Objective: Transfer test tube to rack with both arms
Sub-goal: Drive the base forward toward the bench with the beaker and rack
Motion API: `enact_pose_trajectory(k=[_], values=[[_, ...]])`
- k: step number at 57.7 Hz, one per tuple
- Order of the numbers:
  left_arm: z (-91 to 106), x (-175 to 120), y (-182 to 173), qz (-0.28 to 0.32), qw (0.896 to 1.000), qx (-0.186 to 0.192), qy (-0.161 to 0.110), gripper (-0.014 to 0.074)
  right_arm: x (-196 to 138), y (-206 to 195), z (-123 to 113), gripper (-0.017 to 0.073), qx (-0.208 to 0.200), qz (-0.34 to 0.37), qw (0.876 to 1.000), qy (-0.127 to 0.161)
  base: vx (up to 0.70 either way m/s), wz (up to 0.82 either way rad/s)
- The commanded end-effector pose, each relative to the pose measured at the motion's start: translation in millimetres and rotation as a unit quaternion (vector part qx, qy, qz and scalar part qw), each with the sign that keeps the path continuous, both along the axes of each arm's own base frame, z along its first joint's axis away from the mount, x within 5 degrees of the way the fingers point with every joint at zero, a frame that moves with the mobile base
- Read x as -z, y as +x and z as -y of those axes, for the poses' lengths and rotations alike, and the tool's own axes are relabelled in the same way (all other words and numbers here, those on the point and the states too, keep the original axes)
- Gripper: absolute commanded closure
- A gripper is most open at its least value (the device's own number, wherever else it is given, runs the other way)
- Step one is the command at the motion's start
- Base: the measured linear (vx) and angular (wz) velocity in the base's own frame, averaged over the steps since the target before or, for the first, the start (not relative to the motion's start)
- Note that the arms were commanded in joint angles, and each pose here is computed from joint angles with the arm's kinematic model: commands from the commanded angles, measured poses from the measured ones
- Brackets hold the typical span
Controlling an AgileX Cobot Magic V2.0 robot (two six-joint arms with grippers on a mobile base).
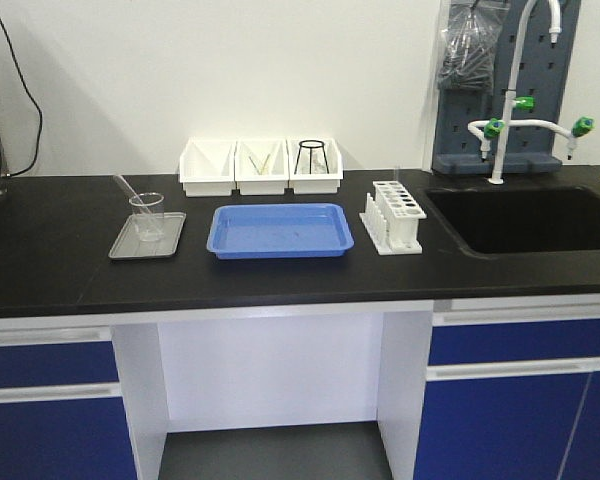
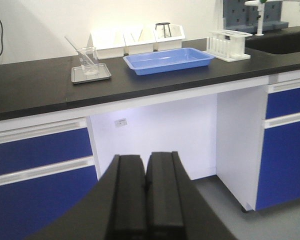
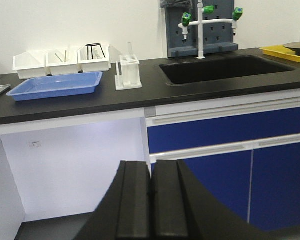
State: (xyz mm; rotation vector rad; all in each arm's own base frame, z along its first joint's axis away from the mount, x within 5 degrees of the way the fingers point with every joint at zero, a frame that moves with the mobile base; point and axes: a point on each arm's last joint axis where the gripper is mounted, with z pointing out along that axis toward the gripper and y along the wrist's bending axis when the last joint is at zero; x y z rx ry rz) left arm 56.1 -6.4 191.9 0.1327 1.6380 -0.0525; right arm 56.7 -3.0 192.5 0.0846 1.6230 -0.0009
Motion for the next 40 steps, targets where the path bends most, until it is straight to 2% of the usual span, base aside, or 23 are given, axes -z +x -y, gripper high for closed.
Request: enact_pose_trajectory(k=[1,40], values=[[0.1,-6.5,0.0,0.041,0.999,0.000,-0.013,0.0590,-7.6,-0.9,0.2,0.0570,0.002,0.047,0.999,-0.010,0.39,0.08],[0.1,-6.5,0.0,0.041,0.999,0.000,-0.013,0.0590,-7.6,-0.9,0.2,0.0570,0.002,0.047,0.999,-0.010,0.44,0.09]])
